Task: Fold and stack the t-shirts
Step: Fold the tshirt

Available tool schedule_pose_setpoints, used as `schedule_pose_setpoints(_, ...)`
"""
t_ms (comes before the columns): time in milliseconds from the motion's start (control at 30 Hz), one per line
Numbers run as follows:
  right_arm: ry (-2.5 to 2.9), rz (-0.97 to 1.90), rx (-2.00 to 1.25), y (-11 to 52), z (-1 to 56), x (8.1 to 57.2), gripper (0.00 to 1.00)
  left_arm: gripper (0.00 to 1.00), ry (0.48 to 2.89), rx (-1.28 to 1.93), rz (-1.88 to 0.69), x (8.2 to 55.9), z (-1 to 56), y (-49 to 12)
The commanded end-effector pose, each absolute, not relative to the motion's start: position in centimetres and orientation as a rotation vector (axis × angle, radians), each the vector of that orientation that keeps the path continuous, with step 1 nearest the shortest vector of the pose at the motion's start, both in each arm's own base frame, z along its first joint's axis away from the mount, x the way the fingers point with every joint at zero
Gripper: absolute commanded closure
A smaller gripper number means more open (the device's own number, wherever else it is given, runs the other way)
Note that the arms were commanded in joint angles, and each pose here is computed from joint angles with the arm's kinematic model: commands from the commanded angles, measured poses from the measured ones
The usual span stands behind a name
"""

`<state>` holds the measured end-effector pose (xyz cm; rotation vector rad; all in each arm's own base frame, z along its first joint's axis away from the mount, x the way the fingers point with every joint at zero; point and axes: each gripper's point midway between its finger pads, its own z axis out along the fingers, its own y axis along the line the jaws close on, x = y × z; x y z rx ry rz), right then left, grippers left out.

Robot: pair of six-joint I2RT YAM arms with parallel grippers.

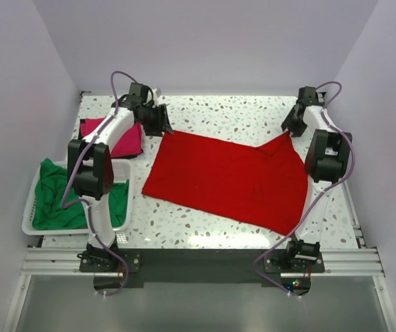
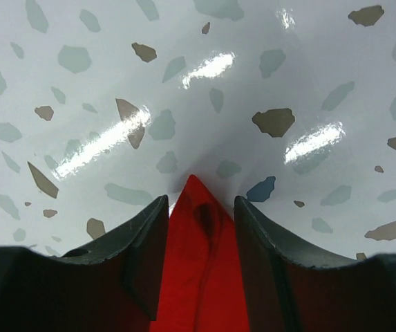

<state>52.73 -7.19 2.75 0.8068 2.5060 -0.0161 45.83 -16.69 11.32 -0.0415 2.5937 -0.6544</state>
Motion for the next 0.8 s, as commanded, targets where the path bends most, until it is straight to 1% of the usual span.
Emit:
schedule_pose_setpoints(0,2.429,-0.026,0.777,-8.1,4.0,54.9,0.54,0.45,2.570,-0.056,-0.648,46.7,12.4,-16.2)
schedule_pose_setpoints(200,2.456,-0.040,0.740,-8.2,2.7,55.0,0.57,0.45,2.573,-0.053,-0.649,46.7,12.4,-16.0)
schedule_pose_setpoints(367,2.495,-0.033,0.747,-7.9,2.2,54.2,0.70,0.45,2.577,-0.051,-0.638,46.6,12.2,-15.9)
schedule_pose_setpoints(433,2.491,-0.033,0.744,-7.9,2.5,54.1,0.76,0.45,2.585,-0.046,-0.628,46.7,11.6,-15.8)
schedule_pose_setpoints(467,2.488,-0.040,0.748,-8.0,2.7,54.1,0.80,0.45,2.588,-0.049,-0.613,46.8,11.4,-15.6)
schedule_pose_setpoints(500,2.490,-0.042,0.749,-8.0,2.7,54.0,0.87,0.45,2.605,-0.052,-0.603,46.9,10.6,-15.5)
schedule_pose_setpoints(600,2.491,-0.061,0.752,-8.3,3.6,53.9,0.97,0.45,2.612,-0.048,-0.549,48.0,9.5,-15.1)
schedule_pose_setpoints(667,2.494,-0.082,0.760,-8.5,4.3,53.6,1.00,0.45,2.588,-0.044,-0.498,49.4,9.7,-14.6)
schedule_pose_setpoints(767,2.503,-0.116,0.769,-8.9,5.3,53.0,1.00,0.46,2.564,-0.042,-0.434,51.5,9.3,-14.1)
